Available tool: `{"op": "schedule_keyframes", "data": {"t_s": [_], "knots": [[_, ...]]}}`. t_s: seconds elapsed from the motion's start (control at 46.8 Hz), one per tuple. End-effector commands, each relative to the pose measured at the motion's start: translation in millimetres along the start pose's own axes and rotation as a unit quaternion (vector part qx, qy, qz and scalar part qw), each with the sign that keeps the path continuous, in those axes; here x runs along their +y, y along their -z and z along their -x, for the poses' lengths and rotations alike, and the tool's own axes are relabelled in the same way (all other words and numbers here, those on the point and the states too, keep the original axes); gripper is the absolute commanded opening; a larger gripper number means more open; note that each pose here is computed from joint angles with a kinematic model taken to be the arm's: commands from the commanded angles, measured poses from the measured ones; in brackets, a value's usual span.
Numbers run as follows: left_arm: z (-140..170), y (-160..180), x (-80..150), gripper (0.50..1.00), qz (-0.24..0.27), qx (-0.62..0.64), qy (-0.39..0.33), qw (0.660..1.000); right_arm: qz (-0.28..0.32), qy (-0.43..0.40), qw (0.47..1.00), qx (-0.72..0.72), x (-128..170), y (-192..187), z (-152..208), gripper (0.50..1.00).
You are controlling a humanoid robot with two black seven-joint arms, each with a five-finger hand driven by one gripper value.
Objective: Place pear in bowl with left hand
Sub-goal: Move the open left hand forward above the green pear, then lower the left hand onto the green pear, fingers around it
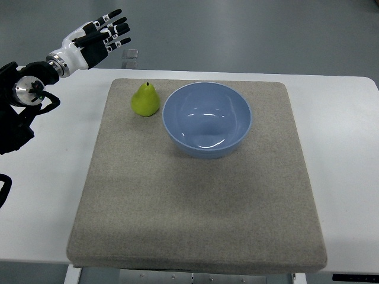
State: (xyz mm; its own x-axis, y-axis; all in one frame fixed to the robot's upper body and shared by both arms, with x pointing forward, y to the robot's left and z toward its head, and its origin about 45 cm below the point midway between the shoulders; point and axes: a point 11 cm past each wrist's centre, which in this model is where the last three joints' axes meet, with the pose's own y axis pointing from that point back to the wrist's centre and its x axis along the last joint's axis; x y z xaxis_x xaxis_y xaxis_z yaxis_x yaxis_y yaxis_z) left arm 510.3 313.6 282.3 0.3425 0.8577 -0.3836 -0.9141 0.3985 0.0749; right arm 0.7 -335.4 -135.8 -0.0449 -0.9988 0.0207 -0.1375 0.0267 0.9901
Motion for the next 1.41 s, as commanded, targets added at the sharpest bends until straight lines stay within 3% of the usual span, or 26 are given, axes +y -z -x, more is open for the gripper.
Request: {"op": "schedule_keyframes", "data": {"t_s": [0.0, 0.15, 0.342, 0.491, 0.919, 1.389], "knots": [[-2, -10, 2, 0.996, 0.000, -0.020, -0.001, 1.000, 0.000, 0.000, 1.000, 0.000, 0, 0, 0, 0.926], [-2, -18, 2, 0.996, -0.025, -0.078, 0.001, 0.997, 0.000, 0.000, 1.000, 0.000, 0, 0, 0, 0.926], [-11, -40, 9, 0.996, -0.018, -0.105, -0.009, 0.994, 0.000, 0.000, 1.000, 0.000, 0, 0, 0, 0.926], [-11, -43, 9, 0.996, -0.054, -0.180, -0.011, 0.982, 0.000, 0.000, 1.000, 0.000, 0, 0, 0, 0.926], [-5, -51, 4, 0.994, -0.126, -0.401, 0.001, 0.907, 0.000, 0.000, 1.000, 0.000, 0, 0, 0, 0.926], [53, -39, -11, 0.994, -0.166, -0.566, 0.105, 0.801, 0.000, 0.000, 1.000, 0.000, 0, 0, 0, 0.926]]}}
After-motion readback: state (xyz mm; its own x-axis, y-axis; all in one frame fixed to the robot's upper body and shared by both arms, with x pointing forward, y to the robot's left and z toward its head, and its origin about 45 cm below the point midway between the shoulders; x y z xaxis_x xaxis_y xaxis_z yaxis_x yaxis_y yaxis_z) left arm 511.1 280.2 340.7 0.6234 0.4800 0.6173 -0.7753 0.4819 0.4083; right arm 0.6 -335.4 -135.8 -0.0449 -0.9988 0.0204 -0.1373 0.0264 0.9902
